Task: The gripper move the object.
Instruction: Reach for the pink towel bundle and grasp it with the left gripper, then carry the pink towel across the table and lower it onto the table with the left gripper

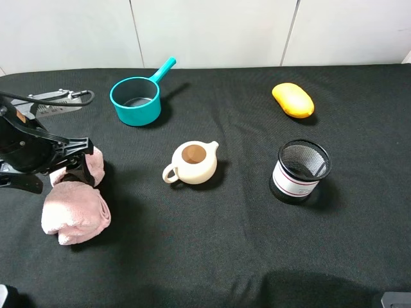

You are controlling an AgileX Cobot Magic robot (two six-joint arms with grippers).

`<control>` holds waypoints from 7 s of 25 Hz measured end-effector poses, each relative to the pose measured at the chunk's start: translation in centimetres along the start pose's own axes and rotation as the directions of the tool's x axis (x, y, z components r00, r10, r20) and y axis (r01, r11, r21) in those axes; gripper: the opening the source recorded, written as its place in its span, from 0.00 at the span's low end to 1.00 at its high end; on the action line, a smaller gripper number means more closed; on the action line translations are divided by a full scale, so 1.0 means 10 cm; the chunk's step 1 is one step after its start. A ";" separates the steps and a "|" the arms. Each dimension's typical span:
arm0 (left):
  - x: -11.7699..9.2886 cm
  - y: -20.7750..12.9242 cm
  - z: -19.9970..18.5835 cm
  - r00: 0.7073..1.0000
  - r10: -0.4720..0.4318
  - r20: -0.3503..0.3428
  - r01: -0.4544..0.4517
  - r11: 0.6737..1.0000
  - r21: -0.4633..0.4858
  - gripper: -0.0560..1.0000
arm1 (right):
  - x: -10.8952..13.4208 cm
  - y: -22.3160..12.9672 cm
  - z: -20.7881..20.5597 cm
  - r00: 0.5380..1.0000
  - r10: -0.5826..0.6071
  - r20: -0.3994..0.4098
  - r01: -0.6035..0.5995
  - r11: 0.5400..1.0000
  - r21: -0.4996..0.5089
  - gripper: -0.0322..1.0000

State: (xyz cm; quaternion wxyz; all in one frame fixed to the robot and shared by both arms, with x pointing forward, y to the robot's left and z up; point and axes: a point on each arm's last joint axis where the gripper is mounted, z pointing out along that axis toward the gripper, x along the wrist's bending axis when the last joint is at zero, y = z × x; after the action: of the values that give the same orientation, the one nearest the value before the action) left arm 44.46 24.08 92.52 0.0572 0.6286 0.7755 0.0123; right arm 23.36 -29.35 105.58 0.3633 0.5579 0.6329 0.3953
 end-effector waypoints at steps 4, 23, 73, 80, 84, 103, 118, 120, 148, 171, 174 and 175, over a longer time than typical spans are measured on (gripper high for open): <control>0.00 0.00 0.00 1.000 -0.004 0.002 0.004 1.000 -0.004 0.77 | 0.00 0.00 0.00 1.000 0.001 -0.001 -0.001 1.000 0.000 0.70; -0.02 0.04 0.09 1.000 -0.005 0.004 0.005 1.000 -0.010 0.77 | 0.00 0.00 0.00 1.000 0.001 -0.001 -0.001 1.000 0.000 0.70; -0.01 0.06 0.23 0.999 0.014 -0.030 -0.013 1.000 0.026 0.77 | 0.00 0.00 0.00 1.000 0.002 -0.003 -0.002 1.000 0.000 0.70; -0.01 0.06 0.23 0.999 0.019 -0.029 -0.019 1.000 0.018 0.77 | 0.00 0.00 0.00 1.000 0.002 -0.003 -0.002 1.000 0.000 0.70; -0.01 0.07 0.23 0.999 0.027 -0.030 -0.026 1.000 0.010 0.77 | 0.00 0.00 0.00 1.000 0.002 -0.003 -0.002 1.000 0.000 0.70; -0.02 0.08 0.44 0.999 0.039 -0.036 -0.037 0.997 0.066 0.77 | 0.00 0.00 0.00 1.000 0.002 -0.003 -0.002 1.000 0.000 0.70; -0.03 0.08 0.44 0.999 0.032 -0.028 -0.030 0.998 0.060 0.54 | 0.00 0.00 0.00 1.000 0.002 -0.003 -0.002 1.000 0.000 0.70; -0.03 0.08 0.44 0.999 0.032 -0.028 -0.030 0.998 0.060 0.53 | 0.00 0.00 0.00 1.000 0.002 -0.003 -0.002 1.000 0.000 0.70; -0.50 0.89 -0.49 0.955 0.296 0.010 -0.296 0.954 0.040 0.53 | 0.00 0.00 0.00 1.000 0.002 -0.003 -0.002 1.000 0.000 0.70; -1.37 1.41 -1.01 0.892 0.451 0.033 -0.450 0.892 -0.039 0.53 | 0.00 0.00 0.00 1.000 0.002 -0.003 -0.002 1.000 0.000 0.70; -1.57 1.48 -1.01 0.879 0.477 0.007 -0.475 0.878 -0.058 0.53 | 0.00 0.00 0.00 1.000 0.002 -0.003 -0.002 1.000 0.000 0.70; -1.64 1.50 -0.99 0.876 0.481 0.009 -0.480 0.875 -0.064 0.53 | 0.00 0.00 0.00 1.000 0.002 -0.003 -0.002 1.000 0.000 0.70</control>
State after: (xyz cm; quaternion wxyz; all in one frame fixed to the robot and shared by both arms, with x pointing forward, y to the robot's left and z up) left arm 61.40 11.75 104.92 0.0807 0.7996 0.5937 0.0416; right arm 23.36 -29.33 105.58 0.3622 0.5578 0.6329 0.3964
